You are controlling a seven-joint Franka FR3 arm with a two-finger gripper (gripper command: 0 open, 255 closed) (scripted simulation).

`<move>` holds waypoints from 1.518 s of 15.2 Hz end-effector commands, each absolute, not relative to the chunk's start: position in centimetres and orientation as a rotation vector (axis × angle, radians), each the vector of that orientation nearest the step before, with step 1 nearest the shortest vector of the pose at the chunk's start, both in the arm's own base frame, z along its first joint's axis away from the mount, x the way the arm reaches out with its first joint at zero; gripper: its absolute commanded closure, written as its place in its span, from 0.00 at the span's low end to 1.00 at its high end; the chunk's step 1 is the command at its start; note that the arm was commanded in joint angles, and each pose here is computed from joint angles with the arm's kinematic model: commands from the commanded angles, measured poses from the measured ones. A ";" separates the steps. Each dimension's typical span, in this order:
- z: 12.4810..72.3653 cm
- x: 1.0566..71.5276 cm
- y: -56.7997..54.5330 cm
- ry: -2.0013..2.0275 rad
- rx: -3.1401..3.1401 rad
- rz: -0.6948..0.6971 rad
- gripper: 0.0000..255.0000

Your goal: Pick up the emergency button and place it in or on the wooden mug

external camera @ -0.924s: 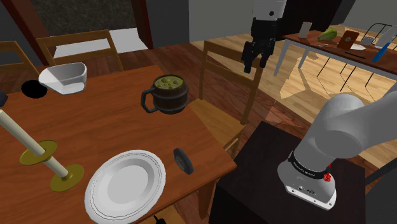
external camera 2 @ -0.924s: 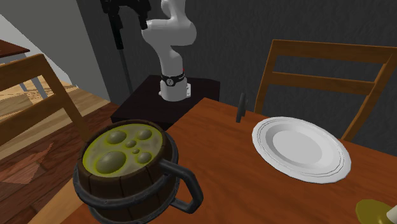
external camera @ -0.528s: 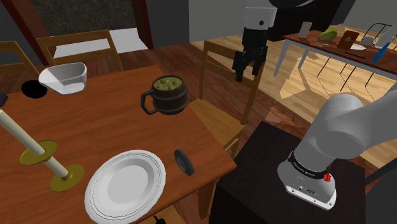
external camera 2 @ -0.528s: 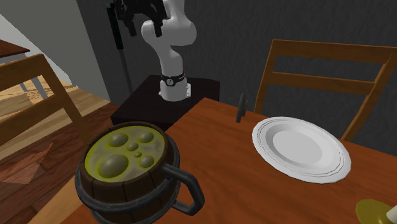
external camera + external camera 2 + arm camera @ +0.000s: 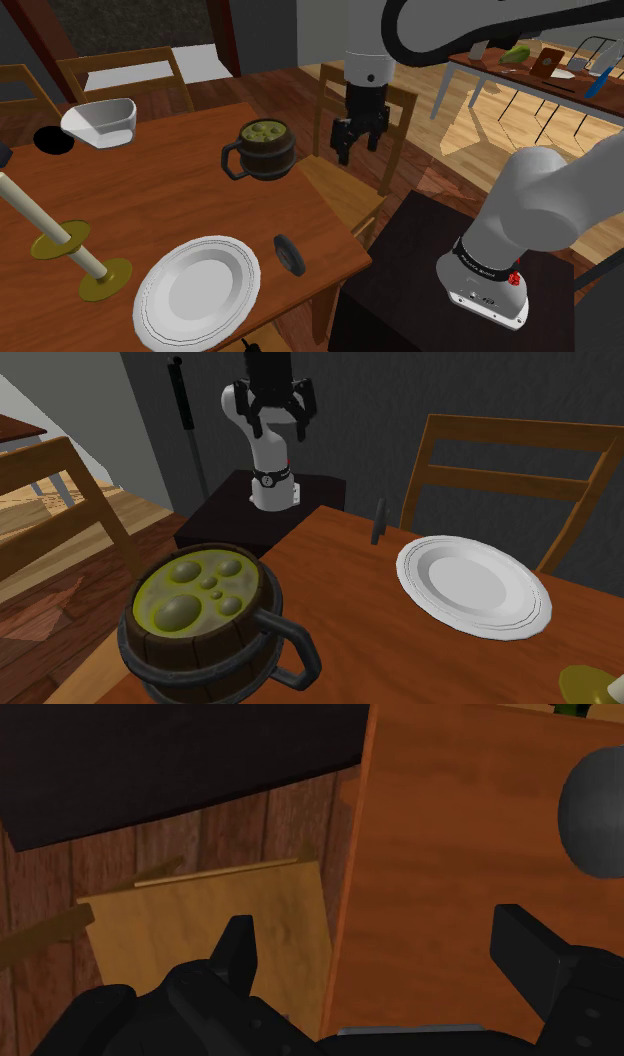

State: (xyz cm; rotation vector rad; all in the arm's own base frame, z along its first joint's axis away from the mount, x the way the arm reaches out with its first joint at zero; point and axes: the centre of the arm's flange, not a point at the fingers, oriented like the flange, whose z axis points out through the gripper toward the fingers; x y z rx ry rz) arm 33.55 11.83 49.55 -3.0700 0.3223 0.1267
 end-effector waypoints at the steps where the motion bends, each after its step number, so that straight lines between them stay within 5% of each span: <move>1: 48.5 34.2 14.0 0.321 -3.071 0.126 0.00; 23: 36.7 36.7 33.5 0.295 -3.095 0.131 0.00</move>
